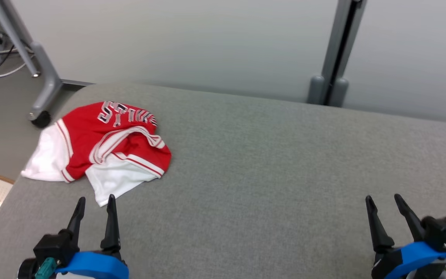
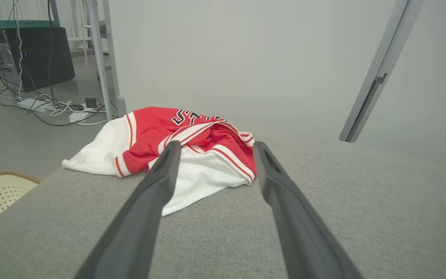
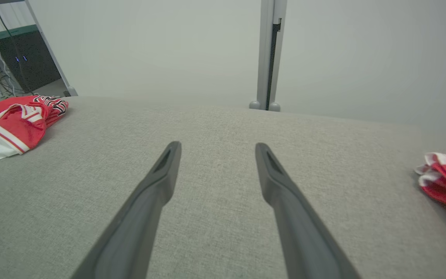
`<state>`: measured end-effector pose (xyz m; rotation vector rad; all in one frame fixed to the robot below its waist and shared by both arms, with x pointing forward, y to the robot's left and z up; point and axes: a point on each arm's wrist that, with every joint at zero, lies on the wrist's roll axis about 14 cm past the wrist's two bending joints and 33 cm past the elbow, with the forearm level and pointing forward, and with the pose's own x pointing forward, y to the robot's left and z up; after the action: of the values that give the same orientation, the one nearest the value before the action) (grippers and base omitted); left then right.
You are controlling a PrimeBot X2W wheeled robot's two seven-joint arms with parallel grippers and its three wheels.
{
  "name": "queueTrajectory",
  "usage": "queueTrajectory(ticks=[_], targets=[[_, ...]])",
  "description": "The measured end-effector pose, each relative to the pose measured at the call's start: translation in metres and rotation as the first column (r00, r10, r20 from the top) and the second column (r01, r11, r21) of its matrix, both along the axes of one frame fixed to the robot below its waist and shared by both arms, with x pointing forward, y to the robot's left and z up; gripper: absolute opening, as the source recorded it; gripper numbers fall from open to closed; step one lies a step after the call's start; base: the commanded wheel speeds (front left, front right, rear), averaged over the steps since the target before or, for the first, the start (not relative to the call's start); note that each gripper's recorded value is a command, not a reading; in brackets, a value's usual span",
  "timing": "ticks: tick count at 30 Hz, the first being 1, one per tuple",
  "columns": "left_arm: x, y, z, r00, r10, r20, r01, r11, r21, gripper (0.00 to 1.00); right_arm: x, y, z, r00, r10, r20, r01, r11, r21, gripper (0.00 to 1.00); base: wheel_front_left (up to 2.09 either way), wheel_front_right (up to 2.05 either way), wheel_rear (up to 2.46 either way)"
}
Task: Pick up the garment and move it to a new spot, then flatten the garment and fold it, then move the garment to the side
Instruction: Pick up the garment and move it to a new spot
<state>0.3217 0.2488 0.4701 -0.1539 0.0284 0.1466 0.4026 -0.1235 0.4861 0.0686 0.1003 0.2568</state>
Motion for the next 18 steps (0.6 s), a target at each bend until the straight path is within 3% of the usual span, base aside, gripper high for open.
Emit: queueTrajectory(ticks=[9, 18], targets=[[-0.040, 0.042, -0.002, 0.987, 0.157, -0.011, -0.157, 0.988, 0.004, 1.00, 0.016, 0.068, -0.003, 0.983, 0.183, -0.005, -0.183, 0.983, 0.005, 1.00, 0.00, 0.00, 0.00], [-0.058, 0.055, -0.009, 0.974, 0.222, -0.035, -0.223, 0.975, -0.002, 1.00, 0.023, 0.097, -0.009, 0.964, 0.266, -0.015, -0.266, 0.964, 0.004, 1.00, 0.00, 0.00, 0.00]])
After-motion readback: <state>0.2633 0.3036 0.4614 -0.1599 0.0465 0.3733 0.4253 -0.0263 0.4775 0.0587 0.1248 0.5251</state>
